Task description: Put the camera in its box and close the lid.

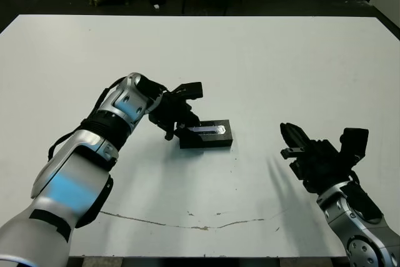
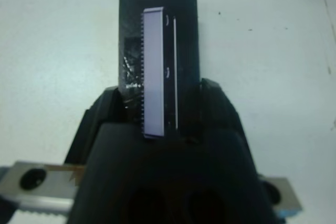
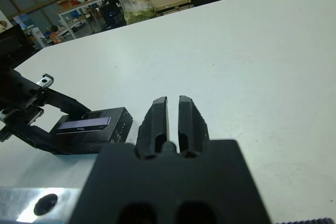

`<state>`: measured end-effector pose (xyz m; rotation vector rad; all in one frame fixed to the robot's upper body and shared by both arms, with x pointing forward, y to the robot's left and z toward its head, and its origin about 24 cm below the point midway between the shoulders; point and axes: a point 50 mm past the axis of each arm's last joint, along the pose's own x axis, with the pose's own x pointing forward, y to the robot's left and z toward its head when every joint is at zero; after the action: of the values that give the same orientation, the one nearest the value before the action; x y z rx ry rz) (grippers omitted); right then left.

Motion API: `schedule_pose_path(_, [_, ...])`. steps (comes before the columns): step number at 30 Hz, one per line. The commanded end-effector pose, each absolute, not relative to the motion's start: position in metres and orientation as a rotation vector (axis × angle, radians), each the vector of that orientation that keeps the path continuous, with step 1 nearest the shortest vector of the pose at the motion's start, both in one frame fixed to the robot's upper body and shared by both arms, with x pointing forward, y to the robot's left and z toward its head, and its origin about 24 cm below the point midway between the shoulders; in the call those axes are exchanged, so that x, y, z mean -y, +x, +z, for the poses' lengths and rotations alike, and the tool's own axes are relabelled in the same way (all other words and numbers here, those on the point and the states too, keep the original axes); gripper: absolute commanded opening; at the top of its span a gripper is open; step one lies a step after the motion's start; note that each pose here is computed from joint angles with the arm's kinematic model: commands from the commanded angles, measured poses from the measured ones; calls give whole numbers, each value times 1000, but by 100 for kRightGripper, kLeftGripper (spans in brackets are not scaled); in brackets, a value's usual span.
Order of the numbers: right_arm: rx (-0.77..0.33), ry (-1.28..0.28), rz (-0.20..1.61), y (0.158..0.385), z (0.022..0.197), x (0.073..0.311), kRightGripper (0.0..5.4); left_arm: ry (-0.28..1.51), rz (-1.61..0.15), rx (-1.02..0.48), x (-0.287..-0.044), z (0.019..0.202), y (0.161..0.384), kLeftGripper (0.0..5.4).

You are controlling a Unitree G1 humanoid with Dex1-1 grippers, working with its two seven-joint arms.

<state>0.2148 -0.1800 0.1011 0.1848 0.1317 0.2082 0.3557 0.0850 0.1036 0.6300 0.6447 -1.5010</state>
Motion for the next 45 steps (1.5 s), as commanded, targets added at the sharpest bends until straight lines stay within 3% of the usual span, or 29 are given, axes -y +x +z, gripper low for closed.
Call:
schedule_pose_path(1, [-155, 187, 189, 213, 98, 184, 0, 644, -1541, -689, -70, 89, 349, 210])
schedule_pose_path(9, [-146, 198, 205, 212, 99, 184, 0, 687, -1538, -752, -58, 89, 349, 210])
schedule_pose_path(13, [-140, 191, 206, 211, 99, 184, 0, 755, -1568, -706, -52, 90, 347, 210])
schedule_pose_path(27, [-145, 189, 203, 211, 101, 184, 0, 938, -1669, -567, -66, 79, 341, 537])
schedule_pose_path(39, [-150, 201, 210, 211, 100, 184, 0, 860, -1663, -651, -84, 69, 338, 539])
schedule_pose_path(45, [-149, 182, 217, 211, 98, 185, 0, 796, -1639, -591, -89, 69, 339, 539])
